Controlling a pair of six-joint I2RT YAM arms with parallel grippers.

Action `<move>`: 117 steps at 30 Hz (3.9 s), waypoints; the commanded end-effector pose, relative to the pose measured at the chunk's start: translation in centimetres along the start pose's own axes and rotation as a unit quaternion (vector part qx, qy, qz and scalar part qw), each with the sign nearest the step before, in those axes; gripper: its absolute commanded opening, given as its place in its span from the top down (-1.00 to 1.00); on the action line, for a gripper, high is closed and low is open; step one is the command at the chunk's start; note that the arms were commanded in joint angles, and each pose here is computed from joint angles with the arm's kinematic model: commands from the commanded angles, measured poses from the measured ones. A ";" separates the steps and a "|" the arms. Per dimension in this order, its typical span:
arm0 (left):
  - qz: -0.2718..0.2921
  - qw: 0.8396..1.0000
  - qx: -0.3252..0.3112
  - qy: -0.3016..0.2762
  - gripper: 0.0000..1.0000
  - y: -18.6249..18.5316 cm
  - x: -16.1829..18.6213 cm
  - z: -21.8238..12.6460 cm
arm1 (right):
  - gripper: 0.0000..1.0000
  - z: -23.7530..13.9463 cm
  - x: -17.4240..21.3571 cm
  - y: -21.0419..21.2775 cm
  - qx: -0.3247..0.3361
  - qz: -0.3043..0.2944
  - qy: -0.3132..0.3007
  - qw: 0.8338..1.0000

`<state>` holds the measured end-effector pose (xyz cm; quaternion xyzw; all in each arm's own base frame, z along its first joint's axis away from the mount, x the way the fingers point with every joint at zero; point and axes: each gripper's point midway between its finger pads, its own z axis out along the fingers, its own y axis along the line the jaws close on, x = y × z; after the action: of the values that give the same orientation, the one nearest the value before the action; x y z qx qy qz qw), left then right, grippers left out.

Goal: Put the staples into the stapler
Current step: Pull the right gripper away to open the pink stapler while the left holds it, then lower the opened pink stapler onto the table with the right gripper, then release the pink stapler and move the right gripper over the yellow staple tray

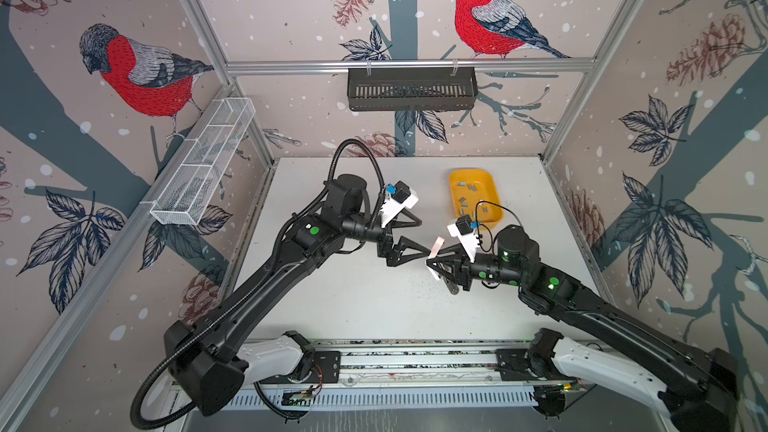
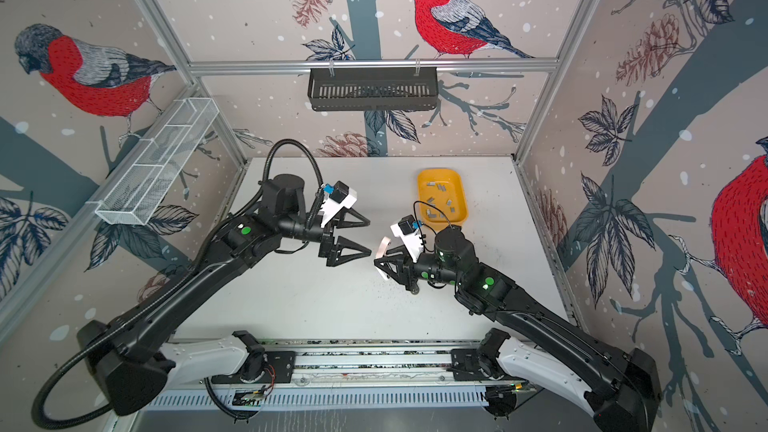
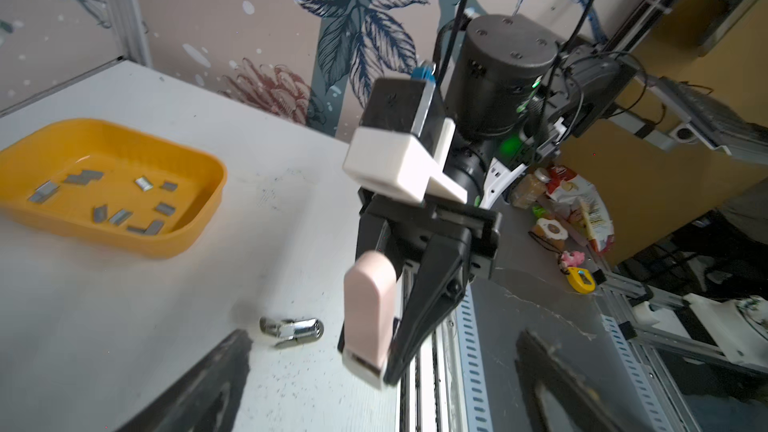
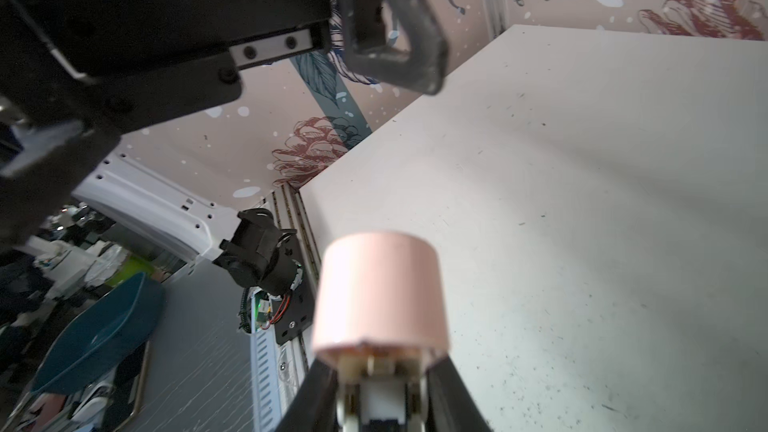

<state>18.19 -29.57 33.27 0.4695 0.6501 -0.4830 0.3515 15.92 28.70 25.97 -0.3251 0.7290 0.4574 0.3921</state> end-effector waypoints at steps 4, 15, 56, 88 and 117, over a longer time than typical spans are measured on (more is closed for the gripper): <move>-0.001 0.995 -0.095 -0.035 -0.97 0.0 3.0 -2.8 | 0.47 0.4 2.1 -2.7 0.123 0.018 0.016 0.992; -0.036 0.996 -0.073 -0.044 -0.96 -1.7 7.4 -3.3 | 0.50 3.2 6.6 -5.1 0.229 0.056 0.070 0.969; -0.034 0.997 -0.065 -0.031 -0.94 -1.7 8.2 -3.0 | 0.43 8.8 16.8 -12.5 0.408 0.095 0.215 0.882; -0.035 0.994 -0.096 -0.044 -0.93 0.1 5.6 -2.7 | -0.20 6.9 12.7 -11.0 0.379 0.090 0.138 0.910; 0.006 0.993 -0.093 -0.068 -0.90 10.4 -5.7 4.7 | 0.05 -6.3 -4.8 -23.6 0.404 0.129 -0.022 0.905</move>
<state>29.47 -34.42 32.73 0.4098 0.6804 -0.4368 0.4222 35.29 14.01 22.11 -0.0016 0.8777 0.1616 0.4512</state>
